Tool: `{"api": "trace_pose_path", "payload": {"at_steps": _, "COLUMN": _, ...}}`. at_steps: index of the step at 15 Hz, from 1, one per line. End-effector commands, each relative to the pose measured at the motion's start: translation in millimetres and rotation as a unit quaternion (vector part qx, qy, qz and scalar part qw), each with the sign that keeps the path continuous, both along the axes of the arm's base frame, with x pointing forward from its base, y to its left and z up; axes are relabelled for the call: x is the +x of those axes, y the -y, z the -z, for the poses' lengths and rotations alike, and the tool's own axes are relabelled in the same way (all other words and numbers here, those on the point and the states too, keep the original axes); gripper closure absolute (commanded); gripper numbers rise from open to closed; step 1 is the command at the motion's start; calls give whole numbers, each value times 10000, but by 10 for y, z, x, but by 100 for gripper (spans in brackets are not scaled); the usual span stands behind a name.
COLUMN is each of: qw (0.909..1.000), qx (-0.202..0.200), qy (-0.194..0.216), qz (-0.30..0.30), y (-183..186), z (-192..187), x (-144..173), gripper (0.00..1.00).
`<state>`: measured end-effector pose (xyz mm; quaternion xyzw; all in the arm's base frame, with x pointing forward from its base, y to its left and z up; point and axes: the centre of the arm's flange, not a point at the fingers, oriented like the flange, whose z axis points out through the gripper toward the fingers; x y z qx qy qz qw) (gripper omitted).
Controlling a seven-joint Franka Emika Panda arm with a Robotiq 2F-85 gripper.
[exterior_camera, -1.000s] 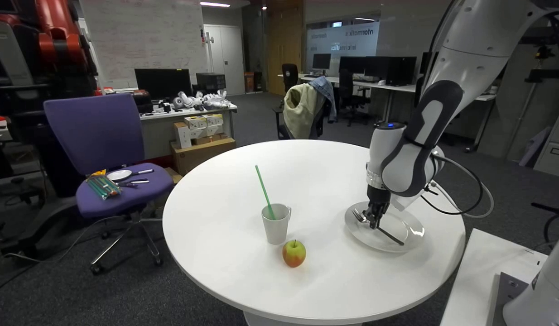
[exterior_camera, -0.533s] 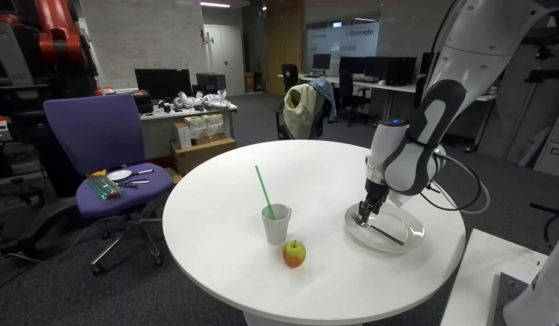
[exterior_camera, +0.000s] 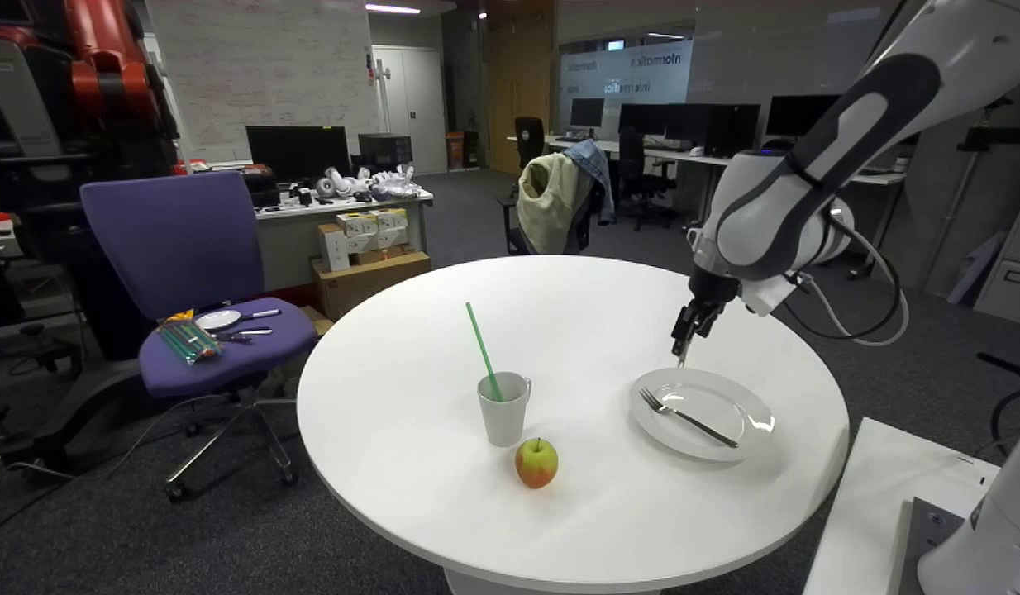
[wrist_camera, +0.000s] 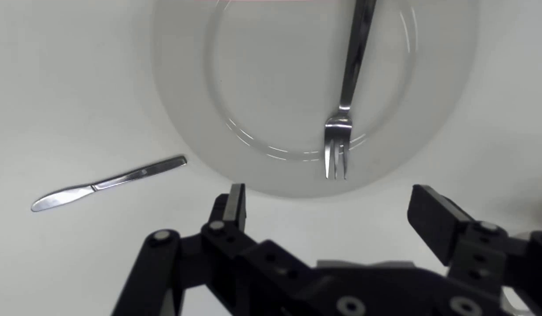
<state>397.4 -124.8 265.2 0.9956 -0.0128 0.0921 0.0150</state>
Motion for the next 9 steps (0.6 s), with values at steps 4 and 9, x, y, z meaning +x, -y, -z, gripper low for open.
{"api": "trace_pose_path", "payload": {"at_steps": 4, "qw": 9790, "qx": 1035, "qy": 781, "qz": 1574, "y": 911, "z": -558, "x": 439, "gripper": 0}}
{"api": "trace_pose_path", "payload": {"at_steps": 9, "qw": 9568, "qx": 1241, "qy": 1089, "qz": 2393, "y": 1149, "z": -652, "x": 451, "gripper": 0}}
